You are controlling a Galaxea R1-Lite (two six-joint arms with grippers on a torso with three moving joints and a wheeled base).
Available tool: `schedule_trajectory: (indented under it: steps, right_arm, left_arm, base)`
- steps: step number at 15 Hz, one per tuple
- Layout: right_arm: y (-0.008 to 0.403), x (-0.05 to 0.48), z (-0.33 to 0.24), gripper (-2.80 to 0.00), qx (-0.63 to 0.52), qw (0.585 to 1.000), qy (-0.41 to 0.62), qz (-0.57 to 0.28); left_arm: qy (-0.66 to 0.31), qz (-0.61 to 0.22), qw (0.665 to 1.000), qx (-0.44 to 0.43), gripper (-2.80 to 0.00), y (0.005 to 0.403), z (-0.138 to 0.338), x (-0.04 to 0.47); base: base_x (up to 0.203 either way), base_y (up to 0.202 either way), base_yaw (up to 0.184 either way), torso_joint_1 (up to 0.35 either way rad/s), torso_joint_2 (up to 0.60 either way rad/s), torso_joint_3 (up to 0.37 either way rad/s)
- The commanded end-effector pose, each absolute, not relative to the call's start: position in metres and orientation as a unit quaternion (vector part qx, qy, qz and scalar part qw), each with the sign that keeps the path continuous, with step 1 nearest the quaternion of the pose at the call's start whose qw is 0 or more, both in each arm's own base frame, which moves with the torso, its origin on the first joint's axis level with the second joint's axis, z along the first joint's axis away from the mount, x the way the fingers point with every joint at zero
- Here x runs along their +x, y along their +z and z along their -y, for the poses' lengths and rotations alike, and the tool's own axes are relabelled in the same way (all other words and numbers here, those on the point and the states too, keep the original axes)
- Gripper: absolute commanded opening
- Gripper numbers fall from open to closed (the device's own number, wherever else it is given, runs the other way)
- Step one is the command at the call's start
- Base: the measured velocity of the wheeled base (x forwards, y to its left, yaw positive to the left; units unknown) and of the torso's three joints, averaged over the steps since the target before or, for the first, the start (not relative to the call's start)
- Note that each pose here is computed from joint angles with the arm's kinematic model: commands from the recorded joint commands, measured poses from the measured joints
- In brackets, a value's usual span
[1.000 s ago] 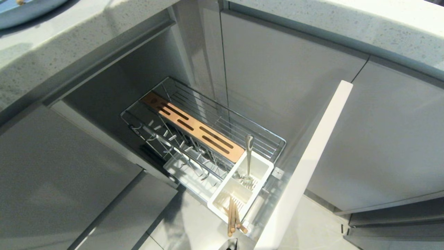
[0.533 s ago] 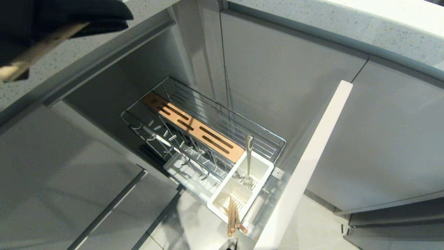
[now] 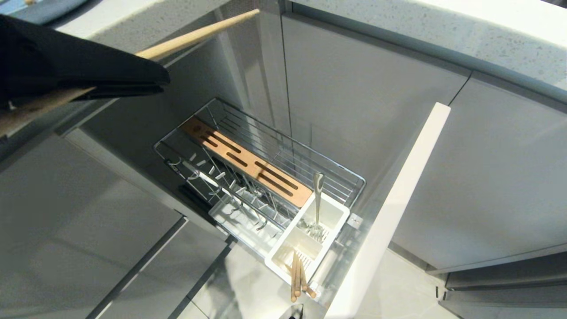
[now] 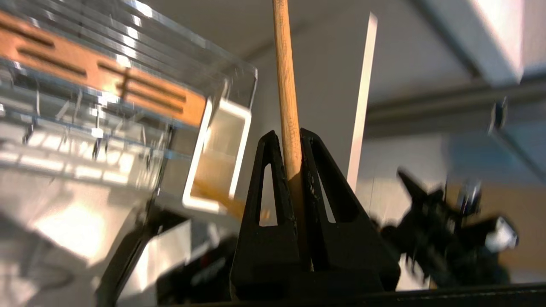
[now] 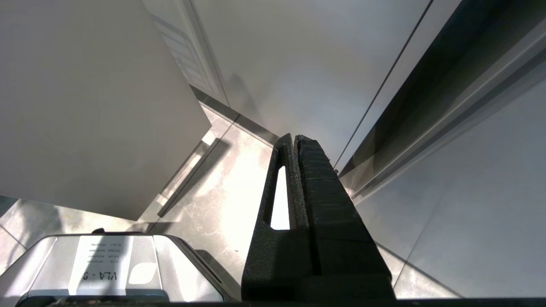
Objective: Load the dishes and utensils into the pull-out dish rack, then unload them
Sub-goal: Pick up the chopsticks and place it in the cupboard
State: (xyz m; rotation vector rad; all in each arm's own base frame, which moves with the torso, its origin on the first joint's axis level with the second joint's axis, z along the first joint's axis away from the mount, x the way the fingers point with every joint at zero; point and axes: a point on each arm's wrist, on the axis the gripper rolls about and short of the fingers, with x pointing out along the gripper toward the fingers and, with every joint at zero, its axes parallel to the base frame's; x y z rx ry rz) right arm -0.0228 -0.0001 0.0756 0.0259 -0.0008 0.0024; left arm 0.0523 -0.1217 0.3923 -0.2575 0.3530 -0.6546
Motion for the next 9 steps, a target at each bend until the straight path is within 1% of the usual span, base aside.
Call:
schedule_trajectory:
  steps: [1, 5, 9]
  right_arm:
    - [0.076, -0.023, 0.000, -2.80, 0.013, 1.000, 0.001, 0.001]
    - [0.075, -0.023, 0.000, -2.80, 0.013, 1.000, 0.001, 0.000]
    - [0.075, -0.023, 0.000, -2.80, 0.013, 1.000, 0.001, 0.000]
  left_arm:
    - [-0.322, -0.202, 0.920, -0.094, -2.80, 0.389, 0.121, 0.051]
    - [-0.333, -0.283, 0.899, -0.013, -2.80, 0.380, 0.120, 0.049]
    - [-0.330, -0.364, 0.869, 0.066, -2.80, 0.372, 0.123, 0.048]
  base:
    - [0.000, 0.000, 0.000, 0.000, 0.00, 0.000]
    - [0.000, 0.000, 0.000, 0.000, 0.00, 0.000]
    - [0.000, 0.000, 0.000, 0.000, 0.00, 0.000]
